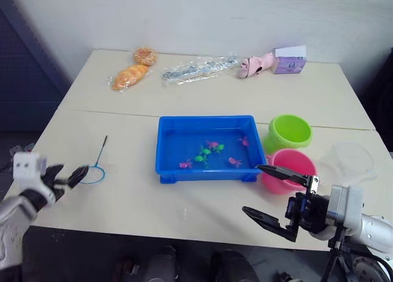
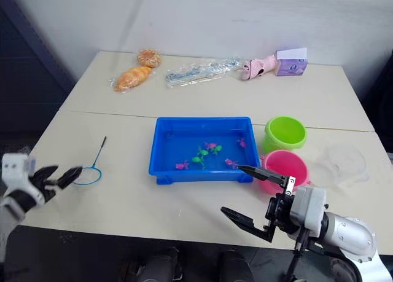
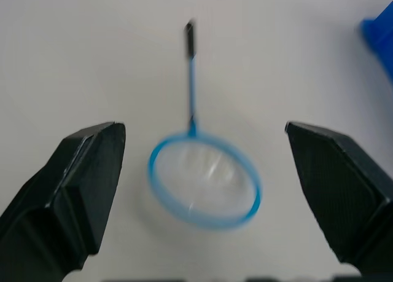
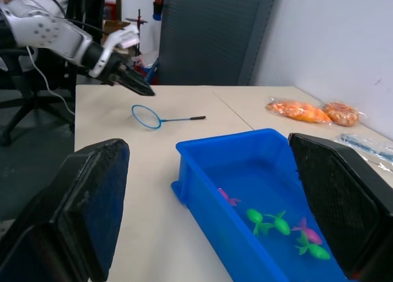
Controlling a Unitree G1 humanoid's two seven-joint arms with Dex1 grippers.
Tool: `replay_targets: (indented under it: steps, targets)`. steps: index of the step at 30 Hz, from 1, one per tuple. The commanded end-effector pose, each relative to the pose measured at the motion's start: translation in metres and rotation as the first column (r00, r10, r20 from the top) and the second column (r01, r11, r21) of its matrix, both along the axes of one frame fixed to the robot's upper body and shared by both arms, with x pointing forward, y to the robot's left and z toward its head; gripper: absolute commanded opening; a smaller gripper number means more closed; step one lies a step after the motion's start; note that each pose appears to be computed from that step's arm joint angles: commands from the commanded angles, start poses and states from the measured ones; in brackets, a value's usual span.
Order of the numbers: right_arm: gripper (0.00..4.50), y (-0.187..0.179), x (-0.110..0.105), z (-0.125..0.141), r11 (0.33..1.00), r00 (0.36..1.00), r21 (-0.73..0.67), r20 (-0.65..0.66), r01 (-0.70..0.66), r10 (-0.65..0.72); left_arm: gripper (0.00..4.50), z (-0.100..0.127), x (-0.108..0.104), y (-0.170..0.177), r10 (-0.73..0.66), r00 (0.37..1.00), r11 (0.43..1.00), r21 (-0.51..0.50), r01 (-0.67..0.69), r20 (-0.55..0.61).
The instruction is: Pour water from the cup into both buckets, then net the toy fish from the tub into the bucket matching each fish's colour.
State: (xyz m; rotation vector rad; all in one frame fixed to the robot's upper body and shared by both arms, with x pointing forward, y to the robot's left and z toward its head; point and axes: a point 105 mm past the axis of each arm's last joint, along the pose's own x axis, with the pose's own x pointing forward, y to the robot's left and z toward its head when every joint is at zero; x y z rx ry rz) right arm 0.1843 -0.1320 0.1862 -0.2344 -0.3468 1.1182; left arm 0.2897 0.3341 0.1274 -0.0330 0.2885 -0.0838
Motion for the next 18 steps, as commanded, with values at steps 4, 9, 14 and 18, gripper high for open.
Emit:
replay_targets:
  steps: [4,9,14,18]
  targets:
    - [4.4,0.0,0.002,0.007,0.999,0.999,-0.001,0.032,0.039,-0.039,4.5,-0.013,0.05,0.0,0.081,0.983,0.987,0.148,-0.057,-0.162]
    - [4.4,0.0,0.003,0.006,0.997,0.996,-0.01,0.036,0.079,-0.079,4.5,-0.038,0.075,-0.004,0.107,0.965,0.984,0.165,-0.068,-0.239]
    - [4.4,-0.002,0.001,0.005,0.994,0.994,-0.02,0.043,0.104,-0.103,4.5,-0.059,0.078,-0.01,0.088,0.934,0.992,0.117,-0.05,-0.345]
    - [4.5,-0.006,0.0,0.004,0.991,0.99,-0.022,0.049,0.13,-0.129,3.16,-0.082,0.062,-0.002,0.103,0.891,0.991,0.125,-0.052,-0.442]
